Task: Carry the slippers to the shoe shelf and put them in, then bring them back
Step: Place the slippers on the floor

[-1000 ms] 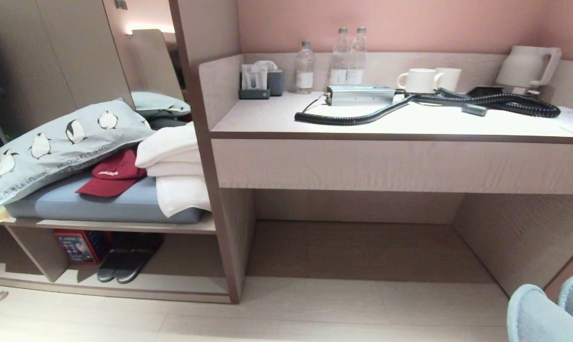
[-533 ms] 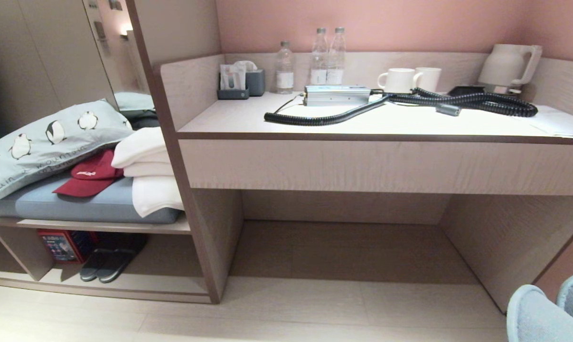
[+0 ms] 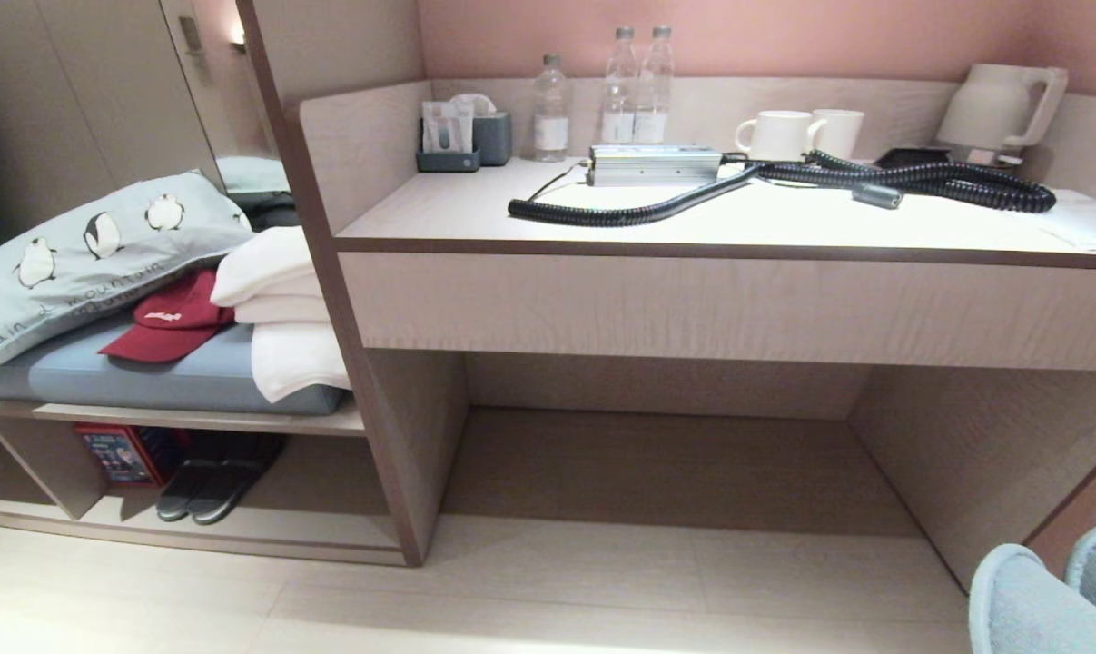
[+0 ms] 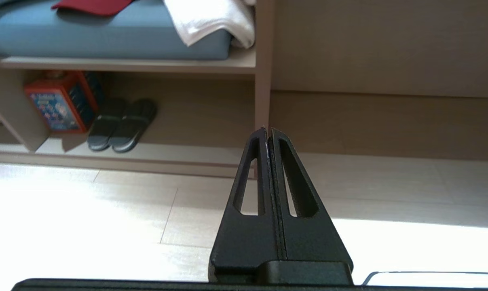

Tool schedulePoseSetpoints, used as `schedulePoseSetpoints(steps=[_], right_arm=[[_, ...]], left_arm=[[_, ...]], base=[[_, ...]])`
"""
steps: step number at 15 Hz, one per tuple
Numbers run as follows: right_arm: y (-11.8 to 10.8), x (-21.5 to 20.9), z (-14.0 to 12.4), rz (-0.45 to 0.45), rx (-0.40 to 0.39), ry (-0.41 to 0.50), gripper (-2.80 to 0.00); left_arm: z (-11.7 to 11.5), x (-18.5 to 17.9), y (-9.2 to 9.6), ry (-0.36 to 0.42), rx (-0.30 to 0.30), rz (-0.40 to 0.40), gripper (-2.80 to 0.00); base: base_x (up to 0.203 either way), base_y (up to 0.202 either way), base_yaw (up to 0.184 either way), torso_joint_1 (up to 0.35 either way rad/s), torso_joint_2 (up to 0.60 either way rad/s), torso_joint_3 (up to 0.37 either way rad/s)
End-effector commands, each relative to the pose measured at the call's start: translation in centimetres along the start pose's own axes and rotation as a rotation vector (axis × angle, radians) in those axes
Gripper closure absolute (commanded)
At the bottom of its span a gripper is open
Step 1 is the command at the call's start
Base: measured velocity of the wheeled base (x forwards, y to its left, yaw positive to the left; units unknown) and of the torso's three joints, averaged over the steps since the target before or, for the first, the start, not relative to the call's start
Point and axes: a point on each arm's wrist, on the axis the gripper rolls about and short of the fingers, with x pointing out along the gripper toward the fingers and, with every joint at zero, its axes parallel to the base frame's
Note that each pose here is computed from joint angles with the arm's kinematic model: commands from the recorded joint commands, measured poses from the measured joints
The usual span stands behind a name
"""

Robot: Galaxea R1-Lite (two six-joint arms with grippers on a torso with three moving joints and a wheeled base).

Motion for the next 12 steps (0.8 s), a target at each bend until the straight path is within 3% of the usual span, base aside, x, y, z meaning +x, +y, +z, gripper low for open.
schedulePoseSetpoints(steps=[1,12], right_arm=[[0.0,0.01,-0.04,-0.001,-0.001,0.001,0.0],[0.01,0.01,-0.04,0.001,-0.002,0.001,0.0]], left_arm=[[-0.04,0.02,0.0,0.003,-0.003,0.001,0.0],[-0.04,0.02,0.0,0.003,-0.001,0.001,0.0]], base=[[0.0,0.0,0.0,0.002,0.0,-0.198],[0.0,0.0,0.0,0.005,0.0,-0.198]])
